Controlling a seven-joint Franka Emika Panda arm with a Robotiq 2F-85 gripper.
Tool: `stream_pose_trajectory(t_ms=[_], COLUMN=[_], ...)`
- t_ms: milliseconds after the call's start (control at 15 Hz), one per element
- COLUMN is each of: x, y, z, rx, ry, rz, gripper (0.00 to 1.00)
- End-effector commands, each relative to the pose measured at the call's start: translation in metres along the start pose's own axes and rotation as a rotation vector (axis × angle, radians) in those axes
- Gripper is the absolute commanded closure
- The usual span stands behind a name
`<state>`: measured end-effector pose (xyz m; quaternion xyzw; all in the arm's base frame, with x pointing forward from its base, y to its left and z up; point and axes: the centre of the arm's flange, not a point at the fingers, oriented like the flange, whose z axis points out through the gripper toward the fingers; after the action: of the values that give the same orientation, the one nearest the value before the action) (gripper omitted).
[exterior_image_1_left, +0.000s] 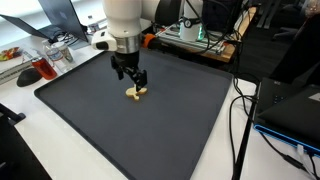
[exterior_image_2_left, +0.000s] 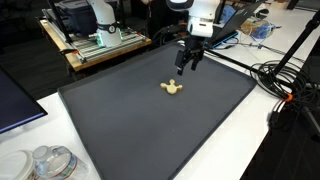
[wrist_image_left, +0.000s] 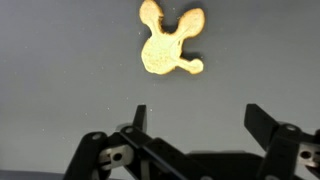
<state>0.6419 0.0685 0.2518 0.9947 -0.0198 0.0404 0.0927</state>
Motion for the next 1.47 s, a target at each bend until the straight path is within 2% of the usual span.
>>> stream_pose_trajectory(t_ms=[0,333,667,1000,1400], x=[-0.041,-0.055,-0.056,-0.052,-0.041], y=[0.025,0.05,0.066,0.065,0.049], z=[0.009,0.036,0.056,0.065,0.081], rx=[0.014,0.065,0.109,0.159,0.134], ry=[0.019,0.018,-0.013,-0.029,-0.037], rz=[0.029,0.013,-0.003,-0.046,-0.055], gripper=[0.0,0.0,0.0,0.0,0.0])
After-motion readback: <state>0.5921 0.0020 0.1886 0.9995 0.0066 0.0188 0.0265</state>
